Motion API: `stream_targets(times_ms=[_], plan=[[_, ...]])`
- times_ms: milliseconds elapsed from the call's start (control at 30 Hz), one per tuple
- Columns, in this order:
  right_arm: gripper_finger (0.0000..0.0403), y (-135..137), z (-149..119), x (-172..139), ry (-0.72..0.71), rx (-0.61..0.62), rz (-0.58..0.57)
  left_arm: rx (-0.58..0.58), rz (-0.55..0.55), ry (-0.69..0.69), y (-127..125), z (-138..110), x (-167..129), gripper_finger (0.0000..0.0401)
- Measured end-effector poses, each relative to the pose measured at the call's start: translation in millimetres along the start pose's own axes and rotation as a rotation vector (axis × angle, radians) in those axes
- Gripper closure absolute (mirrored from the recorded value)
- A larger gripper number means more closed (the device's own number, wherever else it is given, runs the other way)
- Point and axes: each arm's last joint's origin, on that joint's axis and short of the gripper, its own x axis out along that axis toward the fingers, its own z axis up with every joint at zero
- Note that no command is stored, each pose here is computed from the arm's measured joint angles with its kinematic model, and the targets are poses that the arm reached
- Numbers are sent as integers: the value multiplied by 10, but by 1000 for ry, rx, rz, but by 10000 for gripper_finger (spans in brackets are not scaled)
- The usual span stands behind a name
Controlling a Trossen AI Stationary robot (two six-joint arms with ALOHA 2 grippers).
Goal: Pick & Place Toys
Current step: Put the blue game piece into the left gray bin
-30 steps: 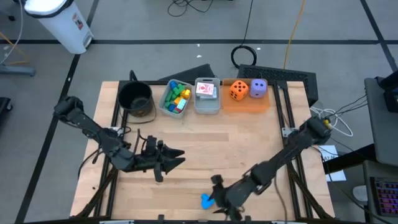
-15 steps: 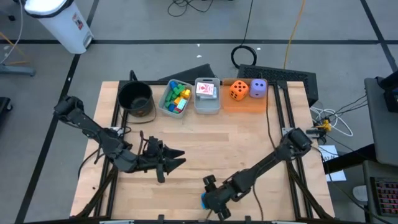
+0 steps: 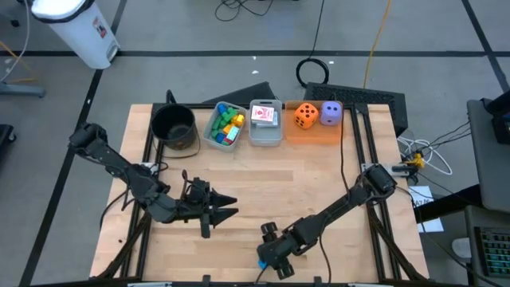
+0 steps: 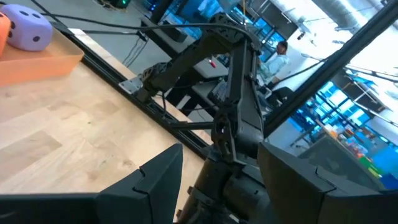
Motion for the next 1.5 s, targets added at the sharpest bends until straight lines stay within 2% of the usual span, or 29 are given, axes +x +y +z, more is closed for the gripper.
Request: stream_targets(times_ms=[333,600,900,1500], plan=[[181,27,8,-15,8,72,70,10,12,17,17,-18,0,187],[181,127,-7,-37,15,60,116,2,21,26,27,-29,-1,187],[181,218,-68,-38,7,-21,-26,-13,21,26,27,-29,-1,187],[181,166,-113,92,38,42,-11,-18,22,26,28,-29,-1,187]])
